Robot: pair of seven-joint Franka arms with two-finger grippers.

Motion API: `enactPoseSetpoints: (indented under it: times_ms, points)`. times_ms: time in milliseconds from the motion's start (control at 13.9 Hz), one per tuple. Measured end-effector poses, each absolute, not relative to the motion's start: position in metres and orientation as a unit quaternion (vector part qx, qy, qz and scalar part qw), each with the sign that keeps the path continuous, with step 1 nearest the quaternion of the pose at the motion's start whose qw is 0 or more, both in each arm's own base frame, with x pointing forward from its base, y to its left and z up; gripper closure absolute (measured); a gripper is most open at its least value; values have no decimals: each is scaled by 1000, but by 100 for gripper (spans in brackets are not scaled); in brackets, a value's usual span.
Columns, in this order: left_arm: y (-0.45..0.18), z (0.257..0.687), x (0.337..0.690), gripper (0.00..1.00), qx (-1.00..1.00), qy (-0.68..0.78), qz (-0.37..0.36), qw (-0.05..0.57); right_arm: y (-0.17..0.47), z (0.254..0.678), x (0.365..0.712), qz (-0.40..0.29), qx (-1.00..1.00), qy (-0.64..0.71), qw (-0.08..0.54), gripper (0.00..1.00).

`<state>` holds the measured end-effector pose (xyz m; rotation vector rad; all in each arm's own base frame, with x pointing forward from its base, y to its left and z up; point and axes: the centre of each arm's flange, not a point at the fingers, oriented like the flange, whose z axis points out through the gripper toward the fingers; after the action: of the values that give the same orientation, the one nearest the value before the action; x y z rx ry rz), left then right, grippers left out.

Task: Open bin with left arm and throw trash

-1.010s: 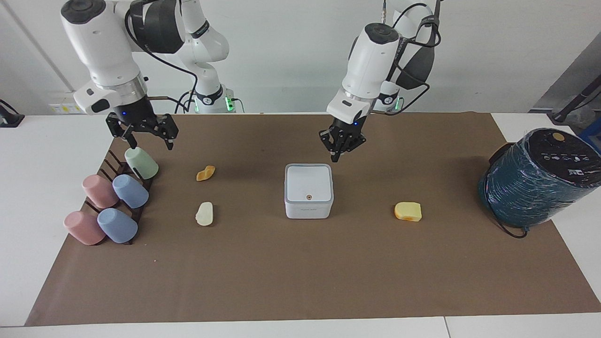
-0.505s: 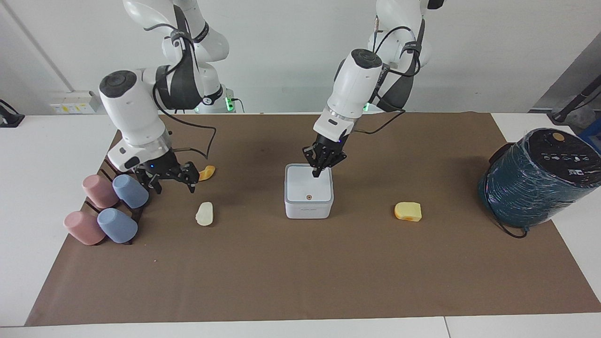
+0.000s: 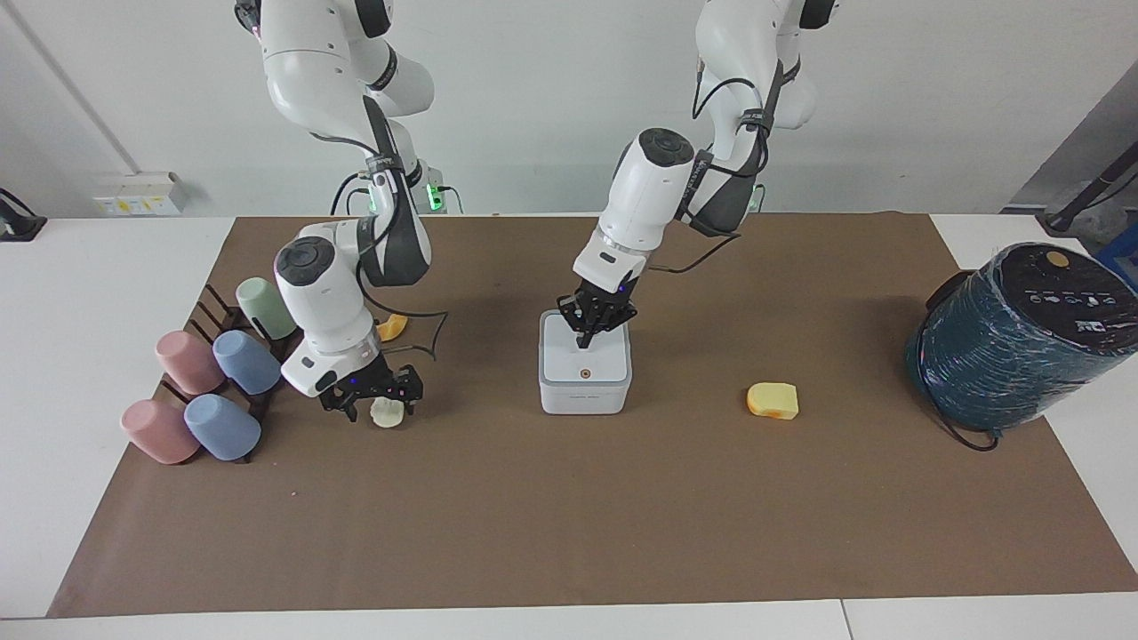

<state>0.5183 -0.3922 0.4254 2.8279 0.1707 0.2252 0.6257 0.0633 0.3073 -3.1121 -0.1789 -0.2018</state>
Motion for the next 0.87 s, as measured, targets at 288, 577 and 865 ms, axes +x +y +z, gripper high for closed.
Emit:
enactPoseSetpoints:
  times_ms: [288, 577, 865]
  points:
    - [-389, 411, 517, 99, 983, 63, 82, 150, 59, 292, 618, -55, -996, -63, 8, 42]
    - [-393, 404, 513, 99, 982, 61, 89, 154, 62, 303, 621, -44, -998, -52, 12, 72]
    - [-393, 413, 516, 99, 984, 60, 81, 149, 72, 375, 629, -26, -999, -22, 42, 83]
